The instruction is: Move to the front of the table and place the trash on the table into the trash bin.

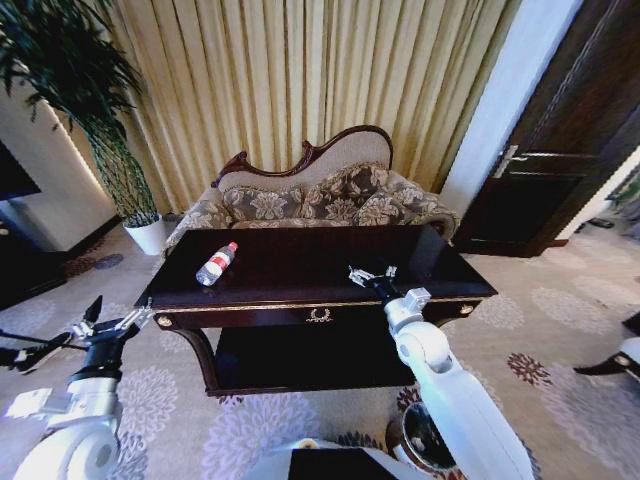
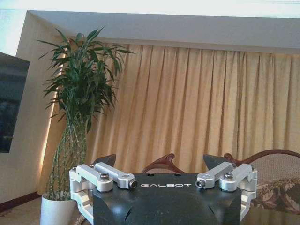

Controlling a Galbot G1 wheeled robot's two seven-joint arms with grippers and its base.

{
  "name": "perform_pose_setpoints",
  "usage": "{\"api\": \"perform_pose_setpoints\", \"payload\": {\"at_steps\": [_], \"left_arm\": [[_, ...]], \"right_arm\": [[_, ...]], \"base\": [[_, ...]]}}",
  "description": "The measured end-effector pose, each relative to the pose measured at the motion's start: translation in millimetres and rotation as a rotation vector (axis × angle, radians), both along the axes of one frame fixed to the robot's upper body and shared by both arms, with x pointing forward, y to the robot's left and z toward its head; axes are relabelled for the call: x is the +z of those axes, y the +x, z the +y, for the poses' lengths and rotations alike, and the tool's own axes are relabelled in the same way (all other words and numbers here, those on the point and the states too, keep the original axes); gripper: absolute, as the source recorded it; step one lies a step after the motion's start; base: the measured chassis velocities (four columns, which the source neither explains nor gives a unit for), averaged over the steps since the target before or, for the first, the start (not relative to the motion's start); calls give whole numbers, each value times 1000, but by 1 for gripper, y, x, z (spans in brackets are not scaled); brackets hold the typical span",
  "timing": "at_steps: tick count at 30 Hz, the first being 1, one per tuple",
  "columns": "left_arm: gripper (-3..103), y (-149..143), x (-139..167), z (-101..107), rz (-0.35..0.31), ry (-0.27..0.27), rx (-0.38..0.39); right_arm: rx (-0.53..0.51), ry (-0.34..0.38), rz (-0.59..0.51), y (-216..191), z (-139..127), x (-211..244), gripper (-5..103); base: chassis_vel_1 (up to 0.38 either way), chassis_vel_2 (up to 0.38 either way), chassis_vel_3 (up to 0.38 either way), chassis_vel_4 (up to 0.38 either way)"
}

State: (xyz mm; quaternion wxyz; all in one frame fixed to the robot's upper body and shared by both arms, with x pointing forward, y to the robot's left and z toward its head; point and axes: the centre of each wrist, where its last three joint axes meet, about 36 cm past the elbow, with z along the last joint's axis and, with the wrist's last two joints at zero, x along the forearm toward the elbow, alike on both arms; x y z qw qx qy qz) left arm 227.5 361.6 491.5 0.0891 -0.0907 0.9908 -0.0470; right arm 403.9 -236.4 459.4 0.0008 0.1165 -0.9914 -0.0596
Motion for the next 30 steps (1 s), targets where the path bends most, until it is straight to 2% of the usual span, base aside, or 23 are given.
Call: {"api": "perform_pose_setpoints", "payload": {"at_steps": [30], "left_arm": [[100,-3,-1,1,-6,-3,11]], "right_arm": [[-6,12,-13,2,-2,3,100]], "base": [[-61,51,62,-52]]}}
